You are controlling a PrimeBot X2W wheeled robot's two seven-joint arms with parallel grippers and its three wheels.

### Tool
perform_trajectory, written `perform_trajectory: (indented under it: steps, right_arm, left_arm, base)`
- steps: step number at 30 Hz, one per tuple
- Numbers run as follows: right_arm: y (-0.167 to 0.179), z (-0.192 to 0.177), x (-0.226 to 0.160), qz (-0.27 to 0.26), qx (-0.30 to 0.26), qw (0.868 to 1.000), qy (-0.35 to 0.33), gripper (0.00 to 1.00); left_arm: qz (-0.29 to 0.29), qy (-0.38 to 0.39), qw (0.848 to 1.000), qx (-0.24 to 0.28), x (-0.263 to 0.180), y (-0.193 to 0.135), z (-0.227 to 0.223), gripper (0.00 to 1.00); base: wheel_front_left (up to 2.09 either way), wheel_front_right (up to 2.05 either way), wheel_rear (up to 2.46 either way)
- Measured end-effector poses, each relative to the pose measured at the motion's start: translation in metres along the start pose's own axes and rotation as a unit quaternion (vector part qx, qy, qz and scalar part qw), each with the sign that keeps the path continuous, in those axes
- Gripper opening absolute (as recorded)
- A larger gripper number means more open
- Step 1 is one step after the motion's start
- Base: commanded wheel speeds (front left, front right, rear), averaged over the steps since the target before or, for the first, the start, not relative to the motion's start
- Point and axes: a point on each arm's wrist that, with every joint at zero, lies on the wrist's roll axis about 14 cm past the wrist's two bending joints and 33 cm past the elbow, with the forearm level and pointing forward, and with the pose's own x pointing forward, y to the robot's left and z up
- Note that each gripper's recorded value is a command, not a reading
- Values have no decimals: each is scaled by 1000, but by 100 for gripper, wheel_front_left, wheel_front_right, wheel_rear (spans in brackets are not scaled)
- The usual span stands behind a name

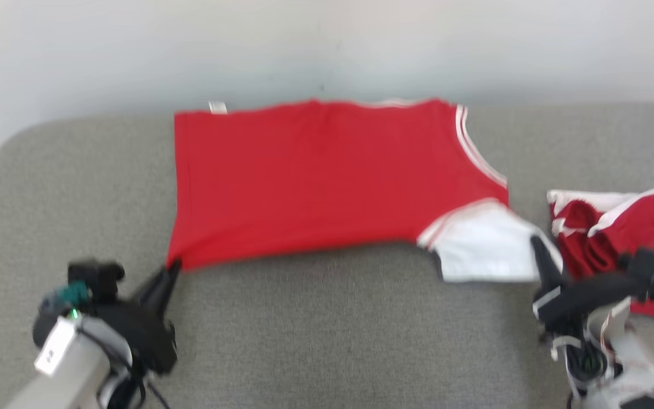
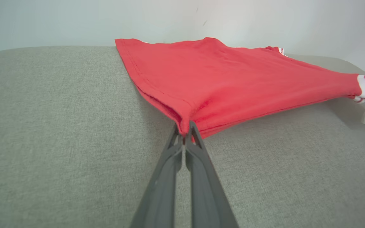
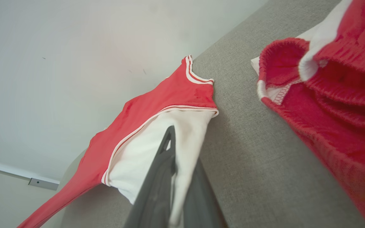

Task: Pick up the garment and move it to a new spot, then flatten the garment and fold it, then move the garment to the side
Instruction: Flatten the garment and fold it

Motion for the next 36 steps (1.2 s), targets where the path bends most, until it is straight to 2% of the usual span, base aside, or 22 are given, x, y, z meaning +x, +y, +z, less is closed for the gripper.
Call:
perform_trajectory:
  steps: [5,7,12,19,26,36]
  right_arm:
    - [-22,-21,-40,-21,-11,999,23,0]
    - [-30,-31,-57,-27,-31,998,38,0]
    - [-20,-42,-84,-2,-64,997,46,0]
    - [-15,-48,-113,26,-152,987,53,0]
    - [-9,-51,-119,32,-166,984,54,0]
    - [-23,-62,-126,-1,-164,983,80,0]
  left_arm:
    - [-6,20,1000,6,-29,-16,-27,0]
    - [-5,28,1000,10,-41,-21,-38,0]
    - [6,40,999,17,-72,-27,-61,0]
    - [0,24,999,33,-89,-48,-65,0]
    - [23,39,999,25,-112,-41,-86,0]
    - [24,35,999,21,-110,-43,-83,0]
  base:
    - [0,0,0]
    - [0,0,0]
    - [0,0,0]
    - [0,0,0]
    - [0,0,0]
    - [0,0,0]
